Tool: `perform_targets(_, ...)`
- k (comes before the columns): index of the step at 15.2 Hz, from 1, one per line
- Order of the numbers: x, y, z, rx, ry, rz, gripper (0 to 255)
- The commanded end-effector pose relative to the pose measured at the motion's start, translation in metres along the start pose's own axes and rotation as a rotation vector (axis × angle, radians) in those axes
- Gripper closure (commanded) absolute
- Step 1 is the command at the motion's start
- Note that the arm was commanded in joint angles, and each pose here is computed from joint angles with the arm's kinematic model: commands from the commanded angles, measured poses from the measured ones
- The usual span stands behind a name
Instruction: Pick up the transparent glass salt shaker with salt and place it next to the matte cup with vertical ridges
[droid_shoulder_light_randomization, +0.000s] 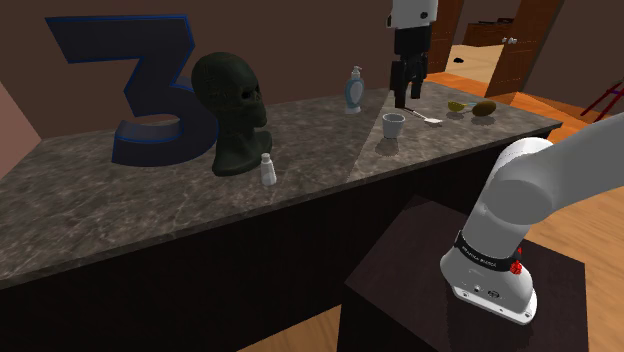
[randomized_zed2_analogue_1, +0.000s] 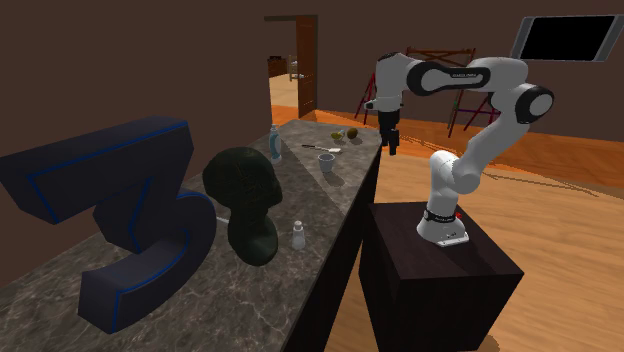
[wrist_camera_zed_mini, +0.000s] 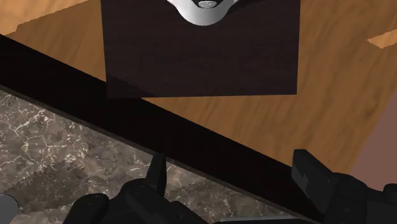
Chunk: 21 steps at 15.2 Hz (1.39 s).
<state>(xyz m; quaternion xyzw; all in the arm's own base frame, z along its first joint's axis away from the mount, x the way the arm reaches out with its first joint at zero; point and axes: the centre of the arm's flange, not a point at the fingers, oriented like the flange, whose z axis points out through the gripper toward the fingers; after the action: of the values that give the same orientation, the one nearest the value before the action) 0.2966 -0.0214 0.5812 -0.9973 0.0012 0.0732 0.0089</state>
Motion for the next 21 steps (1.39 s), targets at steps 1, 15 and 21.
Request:
perform_targets(1,0.0,0.0,0.0,0.0,0.0,0.0,0)
perform_targets(15,0.16,-0.067,0.056,0.024,0.01,-0.009,0)
perform_targets(21,0.228,-0.097,0.08,0.035,0.014,-0.012,0)
